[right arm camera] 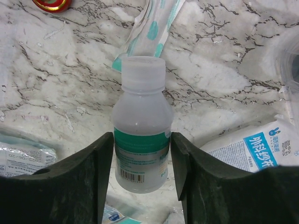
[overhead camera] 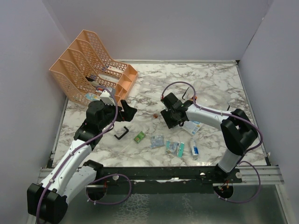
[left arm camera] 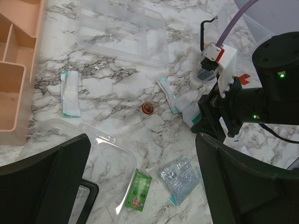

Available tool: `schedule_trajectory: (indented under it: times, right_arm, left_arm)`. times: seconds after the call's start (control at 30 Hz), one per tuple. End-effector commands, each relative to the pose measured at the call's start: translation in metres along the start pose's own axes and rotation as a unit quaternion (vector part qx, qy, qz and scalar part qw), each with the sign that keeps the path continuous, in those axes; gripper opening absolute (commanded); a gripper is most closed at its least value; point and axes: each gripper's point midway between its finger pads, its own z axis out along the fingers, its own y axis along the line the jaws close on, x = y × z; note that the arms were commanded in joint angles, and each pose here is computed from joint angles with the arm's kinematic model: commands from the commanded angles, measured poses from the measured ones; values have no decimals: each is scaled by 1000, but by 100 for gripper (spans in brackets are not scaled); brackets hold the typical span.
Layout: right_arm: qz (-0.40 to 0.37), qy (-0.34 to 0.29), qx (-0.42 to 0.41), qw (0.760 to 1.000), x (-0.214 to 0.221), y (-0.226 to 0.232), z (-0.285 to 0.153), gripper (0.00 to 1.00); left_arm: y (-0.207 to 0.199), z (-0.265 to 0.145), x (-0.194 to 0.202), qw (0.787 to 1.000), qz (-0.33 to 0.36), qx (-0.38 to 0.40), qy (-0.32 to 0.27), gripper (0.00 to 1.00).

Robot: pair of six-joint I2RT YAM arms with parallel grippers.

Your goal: Organize the medicine kit

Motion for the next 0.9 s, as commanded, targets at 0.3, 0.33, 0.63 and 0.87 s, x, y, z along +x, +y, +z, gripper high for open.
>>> schedule_trajectory:
  times: [0.3, 0.33, 0.63, 0.87]
  right_arm:
    - [34, -27, 22, 999, -11, -4, 9, 36]
    - [35, -30, 21, 999, -13, -4, 6, 32]
    - [108, -154, -1, 982, -55, -9, -66, 30]
    - [195, -277, 0, 941, -76, -33, -148, 30]
  left_arm:
    - [-5, -1, -6, 1000, -1, 12, -13, 99]
    - [-6, -1, -6, 1000, 0, 13, -14, 99]
    - [-21, -11, -13, 999, -3, 45, -29, 99]
    - [-34, -22, -18, 997, -4, 74, -38, 99]
